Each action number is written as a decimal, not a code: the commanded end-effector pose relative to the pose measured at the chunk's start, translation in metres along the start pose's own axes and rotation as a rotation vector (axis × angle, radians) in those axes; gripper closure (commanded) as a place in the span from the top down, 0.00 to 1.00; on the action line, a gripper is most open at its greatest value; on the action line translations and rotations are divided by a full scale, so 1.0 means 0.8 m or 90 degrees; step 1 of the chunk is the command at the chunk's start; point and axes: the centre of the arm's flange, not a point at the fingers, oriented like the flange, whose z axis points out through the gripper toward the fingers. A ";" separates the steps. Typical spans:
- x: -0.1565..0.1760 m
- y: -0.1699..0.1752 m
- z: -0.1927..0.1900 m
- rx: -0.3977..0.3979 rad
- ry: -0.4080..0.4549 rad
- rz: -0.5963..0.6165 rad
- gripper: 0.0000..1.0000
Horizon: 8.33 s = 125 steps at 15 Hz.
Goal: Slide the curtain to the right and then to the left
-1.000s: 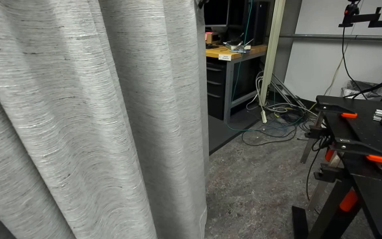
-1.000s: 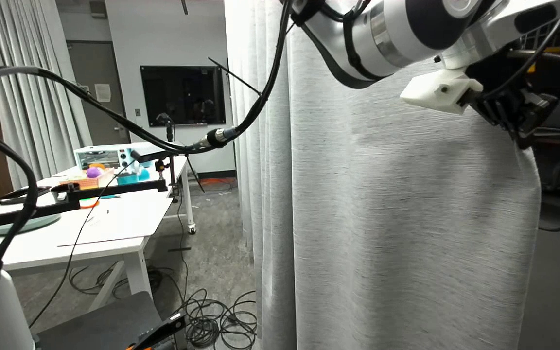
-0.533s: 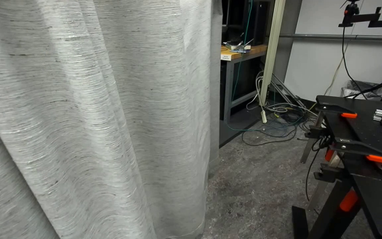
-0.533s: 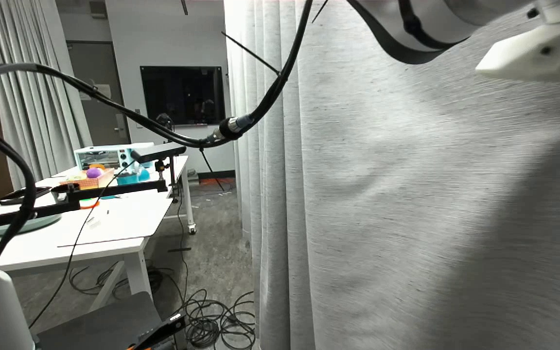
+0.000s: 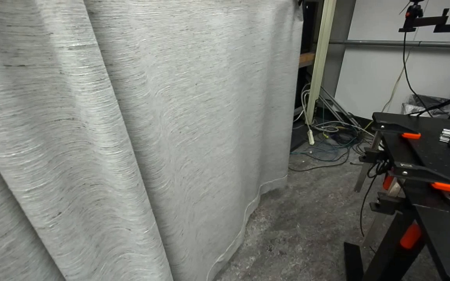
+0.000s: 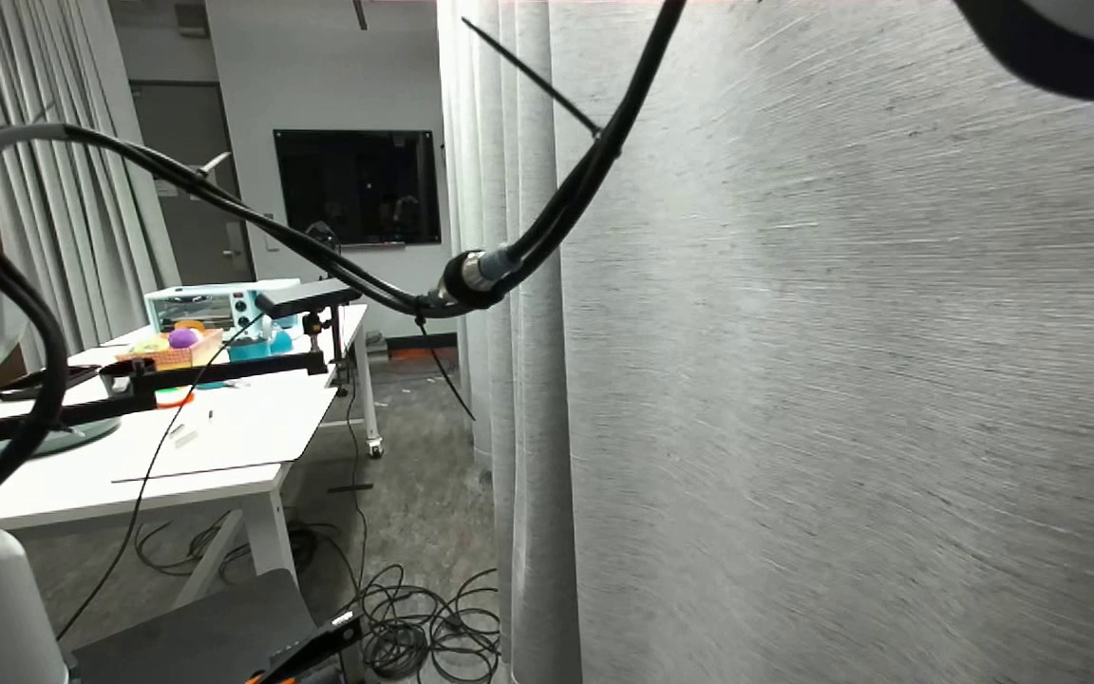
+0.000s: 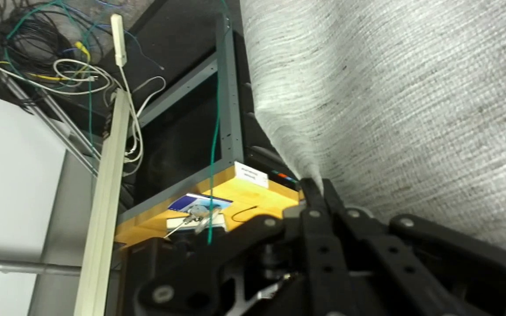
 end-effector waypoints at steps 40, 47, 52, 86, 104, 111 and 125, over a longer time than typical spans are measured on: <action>-0.491 -0.156 -0.306 0.258 -0.494 -0.657 1.00; -0.557 -0.284 -0.325 0.392 -0.329 -0.720 1.00; -0.576 -0.335 -0.350 0.460 -0.274 -0.719 1.00; -0.643 -0.526 -0.365 0.717 0.026 -0.636 0.98; -0.513 -0.589 -0.180 0.455 0.084 -0.515 0.00; -0.368 -0.574 -0.079 0.285 0.130 -0.404 0.00; -0.082 -0.282 0.073 -0.018 0.221 -0.204 0.00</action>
